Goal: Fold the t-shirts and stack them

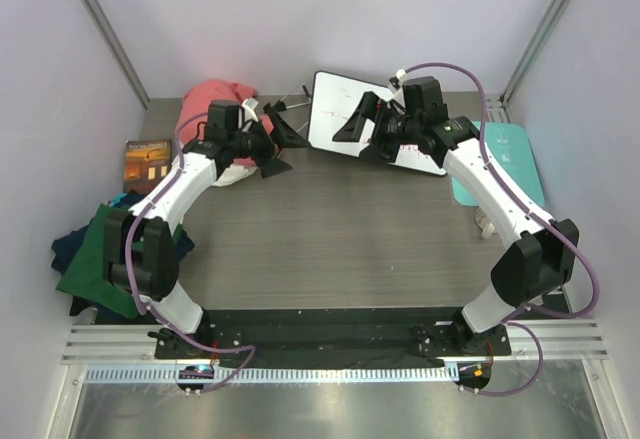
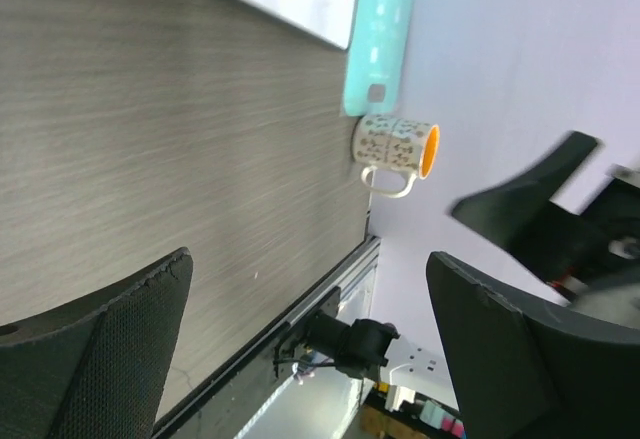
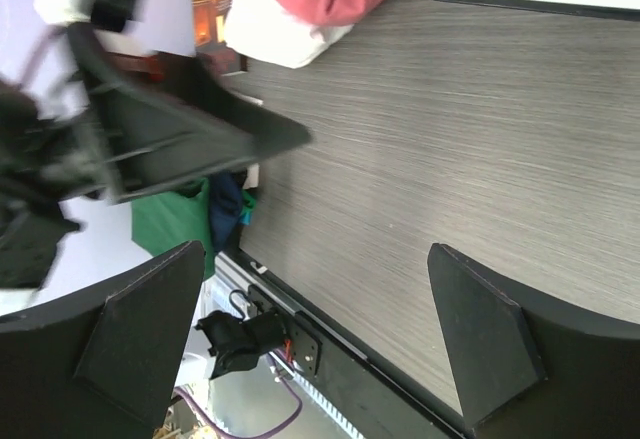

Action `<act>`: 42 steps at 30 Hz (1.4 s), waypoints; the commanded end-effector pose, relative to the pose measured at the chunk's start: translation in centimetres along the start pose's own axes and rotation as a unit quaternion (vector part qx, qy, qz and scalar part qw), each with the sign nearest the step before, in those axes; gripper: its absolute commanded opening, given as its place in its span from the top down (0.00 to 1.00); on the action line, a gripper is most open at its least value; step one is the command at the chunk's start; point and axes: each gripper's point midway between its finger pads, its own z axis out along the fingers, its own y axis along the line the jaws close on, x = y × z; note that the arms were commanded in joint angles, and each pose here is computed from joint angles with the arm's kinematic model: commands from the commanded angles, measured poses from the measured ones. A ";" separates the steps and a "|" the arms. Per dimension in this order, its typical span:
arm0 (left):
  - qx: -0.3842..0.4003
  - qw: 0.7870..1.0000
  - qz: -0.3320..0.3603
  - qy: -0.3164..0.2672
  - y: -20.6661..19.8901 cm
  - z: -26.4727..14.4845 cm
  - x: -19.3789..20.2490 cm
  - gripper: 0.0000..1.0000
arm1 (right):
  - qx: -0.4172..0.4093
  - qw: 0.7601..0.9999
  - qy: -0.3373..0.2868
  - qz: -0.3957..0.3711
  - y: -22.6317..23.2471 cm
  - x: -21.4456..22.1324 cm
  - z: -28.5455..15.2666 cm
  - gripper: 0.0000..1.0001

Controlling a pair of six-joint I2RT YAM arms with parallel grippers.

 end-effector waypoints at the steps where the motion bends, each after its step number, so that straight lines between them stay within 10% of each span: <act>1: 0.009 0.999 0.033 -0.001 -1.8 -0.8 -0.5 0.00 | 0.010 1.000 0.003 -0.010 0.1 -0.5 0.1 0.00; 19: 0.111 0.992 -0.038 0.038 -2.1 0.1 1.0 0.00 | -0.001 0.999 0.051 -0.009 -0.3 0.6 1.6 0.00; 27: -0.039 0.999 -0.021 0.000 1.3 -1.2 0.1 0.00 | 0.037 0.998 0.038 -0.029 -1.3 0.6 0.3 0.00; 33: -0.273 0.956 -0.007 -0.106 6.1 -9.8 -8.2 0.00 | 0.084 0.996 0.039 0.005 -3.8 1.6 0.6 0.00; 36: -0.423 0.885 -0.007 -0.193 9.1 -16.8 -12.6 0.00 | 0.097 0.994 0.049 0.019 -4.9 2.6 0.8 0.00; 42: -0.461 0.838 -0.033 -0.291 8.6 -23.2 -14.8 0.00 | 0.121 0.991 0.044 0.026 -6.3 3.9 -0.3 0.00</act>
